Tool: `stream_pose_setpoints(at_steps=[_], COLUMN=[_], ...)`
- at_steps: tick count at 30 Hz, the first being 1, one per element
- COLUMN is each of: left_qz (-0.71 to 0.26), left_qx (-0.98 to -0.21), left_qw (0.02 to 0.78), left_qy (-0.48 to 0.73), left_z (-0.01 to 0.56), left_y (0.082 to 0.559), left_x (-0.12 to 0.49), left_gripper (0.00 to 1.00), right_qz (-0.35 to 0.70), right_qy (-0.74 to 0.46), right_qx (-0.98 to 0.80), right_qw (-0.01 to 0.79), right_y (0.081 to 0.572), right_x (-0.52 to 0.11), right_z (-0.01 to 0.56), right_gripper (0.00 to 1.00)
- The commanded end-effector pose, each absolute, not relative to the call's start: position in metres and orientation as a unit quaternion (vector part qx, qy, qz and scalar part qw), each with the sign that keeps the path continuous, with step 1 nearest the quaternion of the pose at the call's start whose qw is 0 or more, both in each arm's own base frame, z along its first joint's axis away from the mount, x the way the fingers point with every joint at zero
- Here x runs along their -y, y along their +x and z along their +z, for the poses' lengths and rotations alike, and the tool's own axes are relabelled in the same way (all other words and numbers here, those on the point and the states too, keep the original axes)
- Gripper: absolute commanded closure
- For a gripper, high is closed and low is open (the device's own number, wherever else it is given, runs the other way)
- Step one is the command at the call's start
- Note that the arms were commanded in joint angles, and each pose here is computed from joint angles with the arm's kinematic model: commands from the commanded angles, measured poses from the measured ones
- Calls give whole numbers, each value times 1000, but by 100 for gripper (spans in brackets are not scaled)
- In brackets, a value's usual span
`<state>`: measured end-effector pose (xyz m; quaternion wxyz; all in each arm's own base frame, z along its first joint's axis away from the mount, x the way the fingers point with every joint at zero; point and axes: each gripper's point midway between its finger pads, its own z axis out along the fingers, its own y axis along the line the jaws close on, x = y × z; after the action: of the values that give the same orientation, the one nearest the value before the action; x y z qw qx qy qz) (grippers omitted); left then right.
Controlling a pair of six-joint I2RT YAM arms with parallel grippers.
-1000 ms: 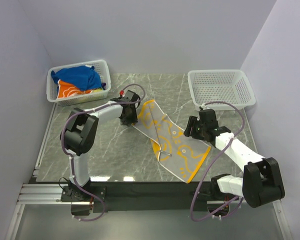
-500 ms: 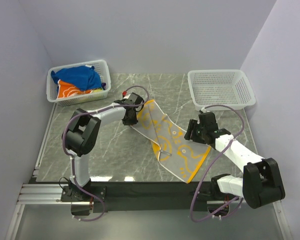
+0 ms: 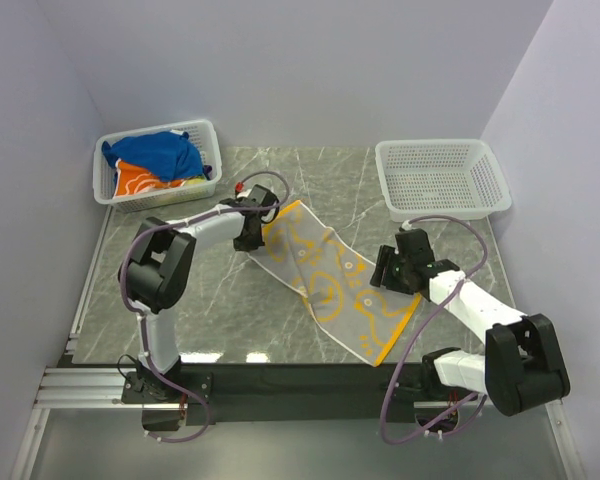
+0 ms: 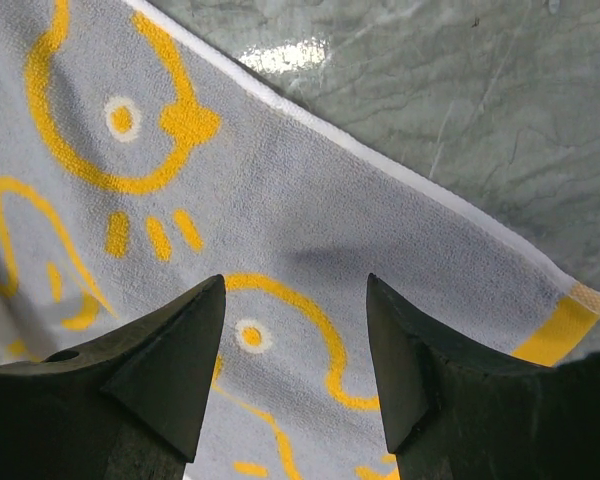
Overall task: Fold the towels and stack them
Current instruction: Flatten out the crumpled towel
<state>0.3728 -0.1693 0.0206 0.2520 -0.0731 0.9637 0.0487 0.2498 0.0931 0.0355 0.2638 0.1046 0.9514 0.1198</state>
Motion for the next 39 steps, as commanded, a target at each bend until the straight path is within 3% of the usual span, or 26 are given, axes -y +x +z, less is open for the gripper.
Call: stream_pose_setpoints(at_steps=[1,17,26,29,33,36,39], left_qz=[109,127,119,115,101,79,71], left_qx=[-973,-966,-957,-957,-954,-953,-953], left_qw=[198,216,260,265,280,292,295], left_qy=[-51,-57,-50,-37,-29,-24,-25], left_z=[13,26,32,28,32,37,39], left_y=[347,424,475,480,484,485,483], left_x=[131,112,117,120,123,130,131], left_gripper=[99,99,99,99,99,99,99], right_qz=[114,77,133,137,109,92,90], right_qy=[94,6,-70,-106,-128,-154,-162], right_qx=[-948,-983,-981,-975,-959,-952,-950], right_qw=[282,166,119,140,227,249,253], right_y=[263,207,153,153,186,202,220], right_x=[-100,-134,-205,-223,-217,-214,-215], right_z=[49,6,12,33,71,77,68], right_gripper=[35,35,36,36,36,36,46])
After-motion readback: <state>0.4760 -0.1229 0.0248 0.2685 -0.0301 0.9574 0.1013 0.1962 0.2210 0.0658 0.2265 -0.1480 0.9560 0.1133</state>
